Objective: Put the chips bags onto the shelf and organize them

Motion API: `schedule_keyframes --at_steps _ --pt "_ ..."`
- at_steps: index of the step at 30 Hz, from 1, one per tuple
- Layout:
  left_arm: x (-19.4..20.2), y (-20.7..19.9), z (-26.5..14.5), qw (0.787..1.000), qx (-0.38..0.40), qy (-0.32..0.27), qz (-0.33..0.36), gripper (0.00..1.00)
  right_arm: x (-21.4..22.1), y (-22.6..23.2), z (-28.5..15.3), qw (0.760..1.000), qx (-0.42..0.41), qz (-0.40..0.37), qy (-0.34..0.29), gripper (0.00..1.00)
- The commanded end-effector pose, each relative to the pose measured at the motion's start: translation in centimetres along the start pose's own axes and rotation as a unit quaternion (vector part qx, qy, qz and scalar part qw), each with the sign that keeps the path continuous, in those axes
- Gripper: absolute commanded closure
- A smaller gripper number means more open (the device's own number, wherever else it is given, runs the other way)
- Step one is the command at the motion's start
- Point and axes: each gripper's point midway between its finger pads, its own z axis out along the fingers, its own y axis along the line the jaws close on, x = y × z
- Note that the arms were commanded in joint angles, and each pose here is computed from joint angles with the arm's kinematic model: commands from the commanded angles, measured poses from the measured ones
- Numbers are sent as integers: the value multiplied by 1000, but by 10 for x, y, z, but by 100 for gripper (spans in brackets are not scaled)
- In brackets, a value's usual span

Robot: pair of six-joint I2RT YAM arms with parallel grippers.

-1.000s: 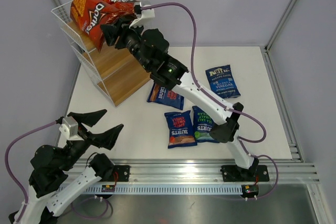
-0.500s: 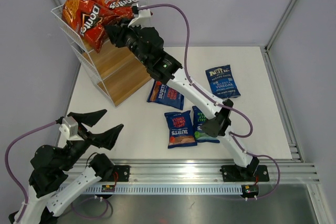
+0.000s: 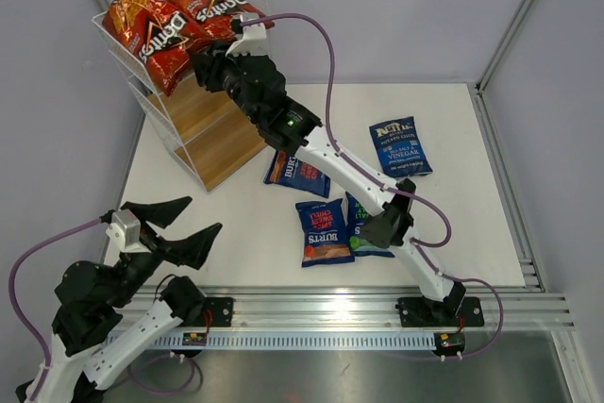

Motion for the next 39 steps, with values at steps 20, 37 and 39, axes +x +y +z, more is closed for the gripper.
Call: schedule_keyframes --at_steps 20,37,39 --pt "-30 31 -27 992 -88 -85 -35 1 -106 31 -80 998 -31 -56 7 34" --pt "39 95 48 955 -263 122 -70 1 -61 -215 -331 931 300 -103 179 1" --pt "52 96 48 952 -260 146 -66 1 -44 -232 -359 922 320 -113 186 1"
